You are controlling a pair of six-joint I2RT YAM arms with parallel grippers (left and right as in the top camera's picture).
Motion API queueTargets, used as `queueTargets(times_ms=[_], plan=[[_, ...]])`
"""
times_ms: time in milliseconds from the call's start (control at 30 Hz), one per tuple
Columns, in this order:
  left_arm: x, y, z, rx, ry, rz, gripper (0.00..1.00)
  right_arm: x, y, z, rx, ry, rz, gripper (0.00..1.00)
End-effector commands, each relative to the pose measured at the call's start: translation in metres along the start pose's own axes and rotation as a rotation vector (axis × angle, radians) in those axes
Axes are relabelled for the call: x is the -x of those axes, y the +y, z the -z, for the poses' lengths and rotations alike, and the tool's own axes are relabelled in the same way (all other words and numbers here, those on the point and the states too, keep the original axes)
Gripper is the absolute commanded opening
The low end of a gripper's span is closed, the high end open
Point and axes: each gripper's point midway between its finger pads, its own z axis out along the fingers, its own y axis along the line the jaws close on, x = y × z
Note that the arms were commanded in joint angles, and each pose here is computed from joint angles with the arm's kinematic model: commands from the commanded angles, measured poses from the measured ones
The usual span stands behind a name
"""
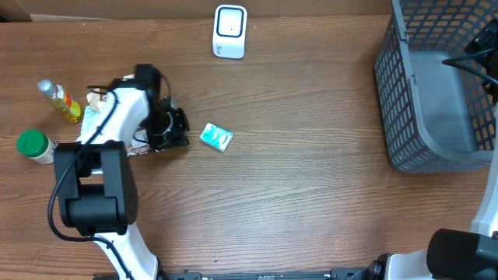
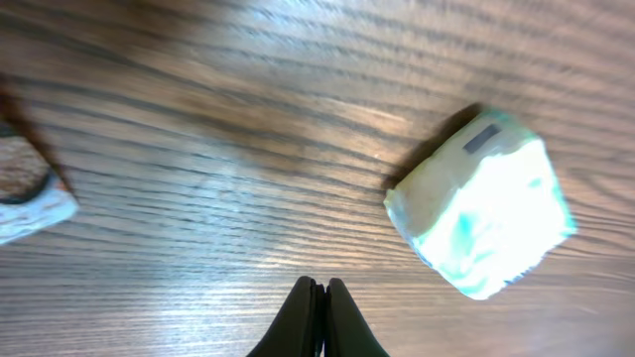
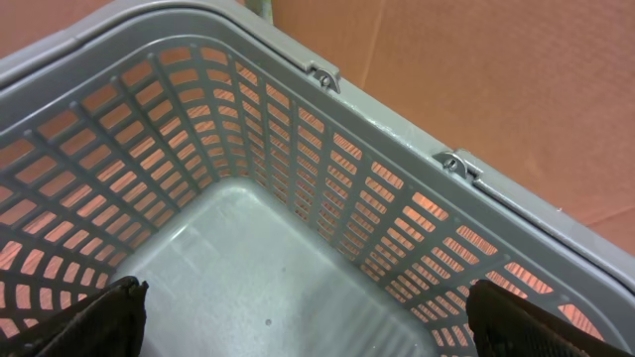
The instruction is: Scan the item barcode
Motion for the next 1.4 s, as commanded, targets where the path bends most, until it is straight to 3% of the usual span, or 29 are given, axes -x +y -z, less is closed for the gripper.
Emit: queueTargets(times_ms=[0, 400, 567, 833, 967, 1167, 1367], plan=[[-0.003, -0.017, -0.001, -0.113, 0.032, -0.038, 0.04, 0.004, -0.002, 0.002, -0.010, -0.015, -0.001, 1.00], [-0.026, -0.013, -0.052, -0.027, 0.029, 0.067, 0.04, 0.004, -0.002, 0.002, -0.010, -0.015, -0.001, 1.00], [0.007, -0.012, -0.051, 0.006, -0.120, 0.039, 0.04, 0.004, -0.002, 0.002, -0.010, -0.015, -0.001, 1.00], [0.049, -0.047, -0.039, -0.167, -0.274, 0.007, 0.04, 0.004, -0.002, 0.002, -0.010, -0.015, -0.001, 1.00], [0.050, -0.058, -0.034, -0.225, -0.269, -0.024, 0.04, 0.004, -0.002, 0.002, -0.010, -0.015, -0.001, 1.00], [0.046, -0.035, -0.018, -0.134, -0.207, 0.088, 0.07, 0.004, -0.002, 0.002, -0.010, -0.015, -0.001, 1.00], [0.040, -0.039, -0.001, -0.091, -0.170, 0.036, 0.13, 0.004, -0.002, 0.002, -0.010, -0.015, -0.001, 1.00]])
